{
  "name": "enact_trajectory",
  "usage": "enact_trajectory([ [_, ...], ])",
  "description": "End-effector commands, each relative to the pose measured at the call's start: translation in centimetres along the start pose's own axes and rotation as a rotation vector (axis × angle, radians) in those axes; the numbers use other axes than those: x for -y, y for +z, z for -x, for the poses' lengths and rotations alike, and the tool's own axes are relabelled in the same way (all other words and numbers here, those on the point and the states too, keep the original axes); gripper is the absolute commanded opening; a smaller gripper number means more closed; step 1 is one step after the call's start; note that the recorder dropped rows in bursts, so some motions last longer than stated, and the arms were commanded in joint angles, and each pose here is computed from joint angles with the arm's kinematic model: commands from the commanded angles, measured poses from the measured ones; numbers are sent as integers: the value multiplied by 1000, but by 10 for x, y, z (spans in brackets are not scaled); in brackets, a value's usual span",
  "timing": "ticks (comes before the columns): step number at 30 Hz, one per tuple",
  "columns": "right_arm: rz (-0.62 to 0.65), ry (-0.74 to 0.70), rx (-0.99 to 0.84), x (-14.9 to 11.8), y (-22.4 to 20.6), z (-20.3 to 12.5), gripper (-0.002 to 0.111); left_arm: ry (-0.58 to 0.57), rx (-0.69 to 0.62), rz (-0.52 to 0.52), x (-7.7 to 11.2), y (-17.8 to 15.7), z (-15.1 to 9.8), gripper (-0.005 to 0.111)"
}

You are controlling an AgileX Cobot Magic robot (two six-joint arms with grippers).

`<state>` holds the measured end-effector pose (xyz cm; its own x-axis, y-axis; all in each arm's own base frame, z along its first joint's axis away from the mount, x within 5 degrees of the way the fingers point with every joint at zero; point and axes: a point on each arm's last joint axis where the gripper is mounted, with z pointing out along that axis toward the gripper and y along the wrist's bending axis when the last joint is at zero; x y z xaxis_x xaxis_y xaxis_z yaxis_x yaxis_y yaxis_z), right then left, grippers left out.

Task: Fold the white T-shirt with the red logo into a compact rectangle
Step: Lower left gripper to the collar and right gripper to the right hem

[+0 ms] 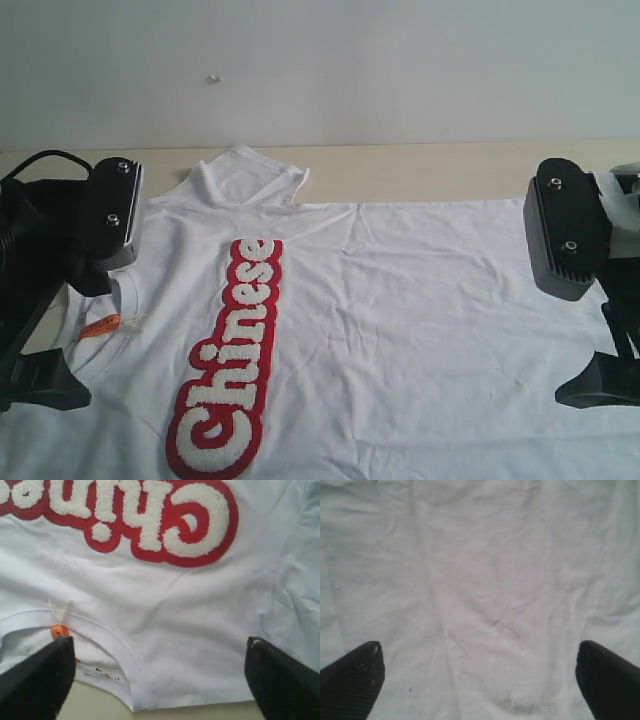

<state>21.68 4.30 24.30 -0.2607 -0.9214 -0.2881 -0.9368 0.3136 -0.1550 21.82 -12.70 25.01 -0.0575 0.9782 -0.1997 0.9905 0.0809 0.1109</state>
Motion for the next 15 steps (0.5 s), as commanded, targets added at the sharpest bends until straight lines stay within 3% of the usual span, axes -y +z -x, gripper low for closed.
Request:
enact_trajectory([
  [1,-11,-5,4,0,0,1,104,-11,4,-2,2,3,0,105],
  [5,-50,17,16,4,0,2,104,-10,24,33,-1,4,2,105],
  [9,-75,17,8,6,0,1,104,-27,14,3,2,5,1,105],
  [15,-11,-45,-97,12,19,-7,104,94,6,-4,-15,12,-18,105],
])
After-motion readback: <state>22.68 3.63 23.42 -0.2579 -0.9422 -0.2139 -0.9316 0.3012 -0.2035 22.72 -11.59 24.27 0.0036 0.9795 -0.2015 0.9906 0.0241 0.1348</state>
